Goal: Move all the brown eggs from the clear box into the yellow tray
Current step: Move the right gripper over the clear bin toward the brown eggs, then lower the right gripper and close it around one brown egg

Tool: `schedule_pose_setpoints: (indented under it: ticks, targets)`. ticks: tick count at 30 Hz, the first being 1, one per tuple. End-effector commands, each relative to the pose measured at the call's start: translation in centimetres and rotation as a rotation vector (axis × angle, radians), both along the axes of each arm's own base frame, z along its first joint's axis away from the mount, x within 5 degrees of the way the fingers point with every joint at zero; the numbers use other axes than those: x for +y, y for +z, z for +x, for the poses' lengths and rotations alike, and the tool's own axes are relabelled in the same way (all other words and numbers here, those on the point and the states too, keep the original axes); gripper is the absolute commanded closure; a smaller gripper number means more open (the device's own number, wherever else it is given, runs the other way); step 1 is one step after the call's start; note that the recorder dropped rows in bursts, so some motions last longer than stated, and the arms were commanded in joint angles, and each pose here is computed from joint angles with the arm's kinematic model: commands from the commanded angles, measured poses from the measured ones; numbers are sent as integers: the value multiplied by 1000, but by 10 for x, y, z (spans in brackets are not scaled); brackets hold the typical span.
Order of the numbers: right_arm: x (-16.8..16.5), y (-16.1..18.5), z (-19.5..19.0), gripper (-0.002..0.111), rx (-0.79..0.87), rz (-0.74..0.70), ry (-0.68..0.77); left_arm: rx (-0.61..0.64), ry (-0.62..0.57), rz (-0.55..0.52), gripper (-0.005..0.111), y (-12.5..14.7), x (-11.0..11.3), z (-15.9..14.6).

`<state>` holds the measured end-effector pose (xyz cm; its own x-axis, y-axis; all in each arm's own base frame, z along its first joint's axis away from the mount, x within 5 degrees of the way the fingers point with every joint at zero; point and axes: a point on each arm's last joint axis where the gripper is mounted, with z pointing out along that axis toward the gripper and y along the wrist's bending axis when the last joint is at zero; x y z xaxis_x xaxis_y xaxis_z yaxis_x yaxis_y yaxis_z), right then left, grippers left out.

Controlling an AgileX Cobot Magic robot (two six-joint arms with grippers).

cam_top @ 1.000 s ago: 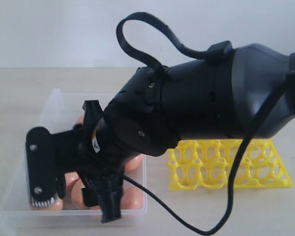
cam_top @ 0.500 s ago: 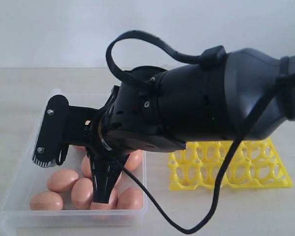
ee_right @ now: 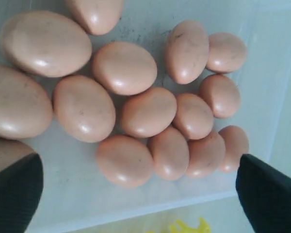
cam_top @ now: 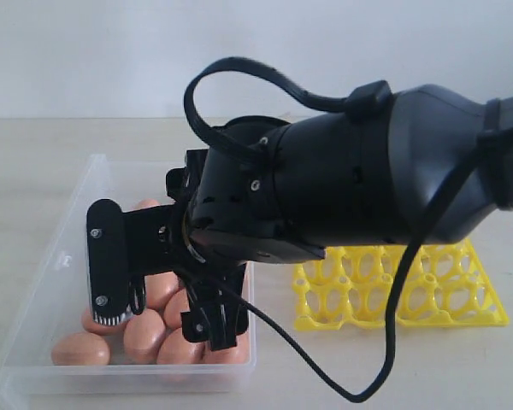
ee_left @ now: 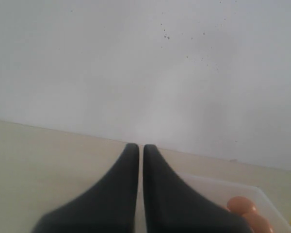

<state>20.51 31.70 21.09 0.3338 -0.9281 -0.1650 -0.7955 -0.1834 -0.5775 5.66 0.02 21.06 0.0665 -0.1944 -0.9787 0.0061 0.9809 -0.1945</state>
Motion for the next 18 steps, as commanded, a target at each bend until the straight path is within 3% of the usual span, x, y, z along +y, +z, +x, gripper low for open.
schedule_pose_setpoints:
  ticks: [1, 5, 9, 12, 13, 18]
  targets:
    - [15, -1, -3, 43, 20, 134, 38, -21, 8, -18, 103, 3, 1, -1]
    - [17, -3, -10, 110, 60, 139, 15, -21, 8, -18, 103, 3, 1, -1]
    - [9, -8, -12, 92, 105, 72, -54, -21, 8, -18, 103, 3, 1, -1]
    - [1, -13, -16, 74, 150, -44, -35, -21, 8, -18, 103, 3, 1, -1]
    - [-1, -17, -19, 64, 185, -100, -2, -21, 8, -18, 103, 3, 1, -1]
    - [2, -38, -20, 61, 228, -172, 55, -21, 8, -18, 103, 3, 1, -1]
